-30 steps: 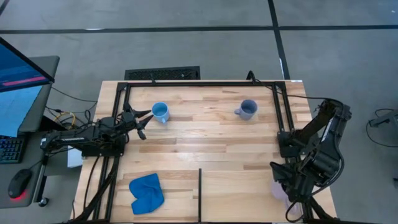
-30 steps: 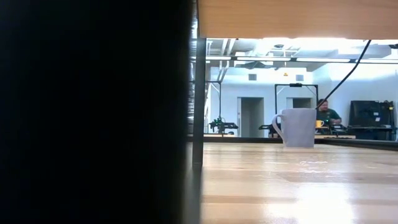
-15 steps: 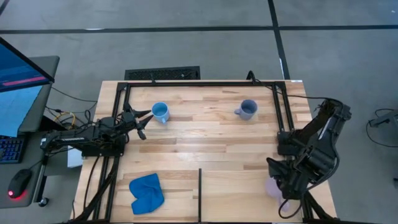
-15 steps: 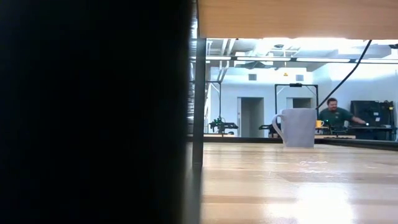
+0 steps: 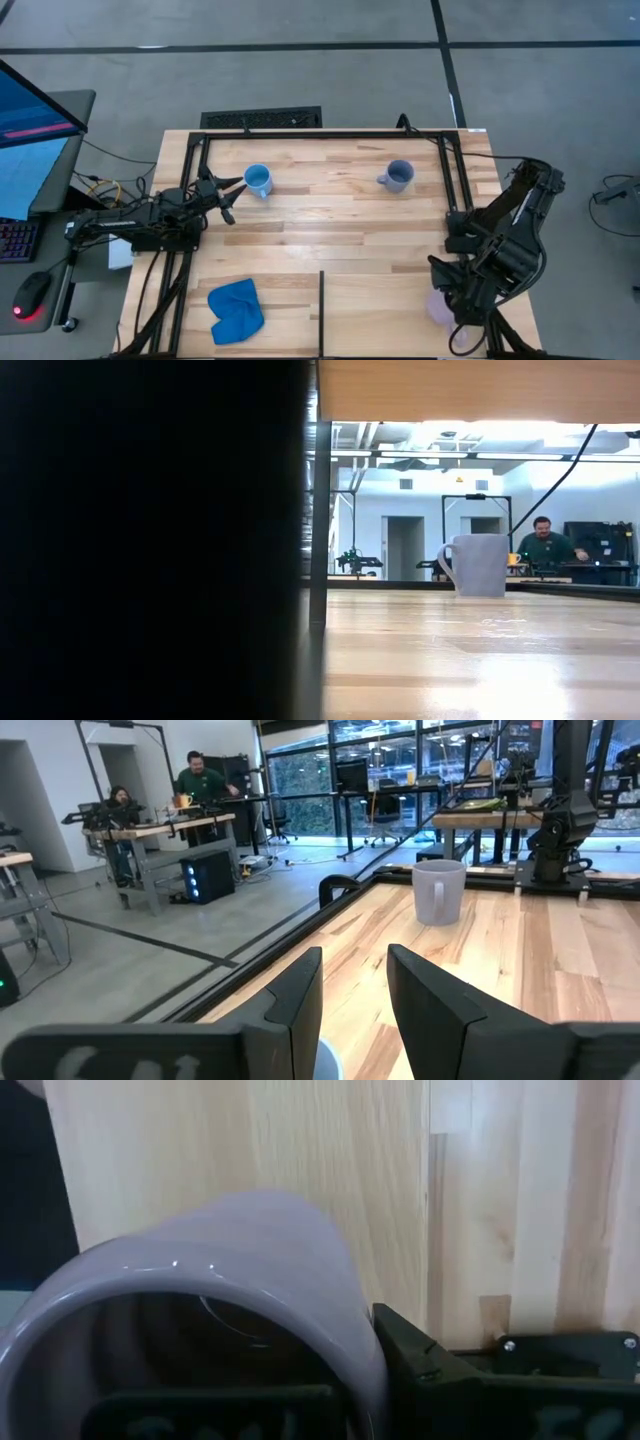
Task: Stack small to large cups/mugs on shelf
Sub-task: Put the purple mug on the shelf
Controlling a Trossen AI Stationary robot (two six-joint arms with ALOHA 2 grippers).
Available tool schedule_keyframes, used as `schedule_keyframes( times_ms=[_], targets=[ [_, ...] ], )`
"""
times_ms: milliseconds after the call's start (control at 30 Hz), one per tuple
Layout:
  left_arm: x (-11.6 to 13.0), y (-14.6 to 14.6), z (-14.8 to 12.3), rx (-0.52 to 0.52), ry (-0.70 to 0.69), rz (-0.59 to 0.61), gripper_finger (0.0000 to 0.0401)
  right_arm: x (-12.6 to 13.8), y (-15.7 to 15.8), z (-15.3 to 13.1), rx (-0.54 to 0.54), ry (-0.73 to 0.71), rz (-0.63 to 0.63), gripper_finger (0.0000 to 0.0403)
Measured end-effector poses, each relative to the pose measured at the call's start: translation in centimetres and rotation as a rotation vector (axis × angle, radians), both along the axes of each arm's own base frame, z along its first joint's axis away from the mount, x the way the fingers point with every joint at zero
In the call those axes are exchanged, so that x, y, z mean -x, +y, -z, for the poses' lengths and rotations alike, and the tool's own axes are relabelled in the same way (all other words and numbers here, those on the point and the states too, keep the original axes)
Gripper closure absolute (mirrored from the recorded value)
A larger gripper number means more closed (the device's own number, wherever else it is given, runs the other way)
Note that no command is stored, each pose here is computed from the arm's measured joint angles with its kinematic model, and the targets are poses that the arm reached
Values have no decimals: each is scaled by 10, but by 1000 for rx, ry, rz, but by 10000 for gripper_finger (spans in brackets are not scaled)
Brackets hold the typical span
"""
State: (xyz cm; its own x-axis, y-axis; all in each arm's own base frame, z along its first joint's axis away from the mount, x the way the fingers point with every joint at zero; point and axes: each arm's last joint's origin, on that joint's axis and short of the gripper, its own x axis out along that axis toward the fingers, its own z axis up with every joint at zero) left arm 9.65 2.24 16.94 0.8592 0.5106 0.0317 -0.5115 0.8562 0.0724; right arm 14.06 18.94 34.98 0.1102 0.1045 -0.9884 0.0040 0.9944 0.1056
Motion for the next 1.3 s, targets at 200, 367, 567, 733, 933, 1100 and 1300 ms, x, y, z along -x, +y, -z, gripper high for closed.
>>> schedule_keyframes(
  times_ms=[200,367,567,733,933,1100,1300],
  targets=[
    [0,0,0,-3,2,0,293,-3,4,-1,-37,-27,1,362],
    [0,0,0,-3,1,1,293,-2,3,2,-26,-15,24,362],
    [0,0,0,1,-1,7,293,-1,3,13,-11,14,41,362],
    [0,0,0,2,-1,6,293,1,5,15,-16,26,29,362],
    [0,0,0,-1,1,5,293,5,8,16,-17,34,14,362],
    [0,0,0,-4,2,2,293,5,8,17,-10,42,14,341],
    [0,0,0,-2,1,1,293,6,8,19,-16,73,28,297]
  ],
)
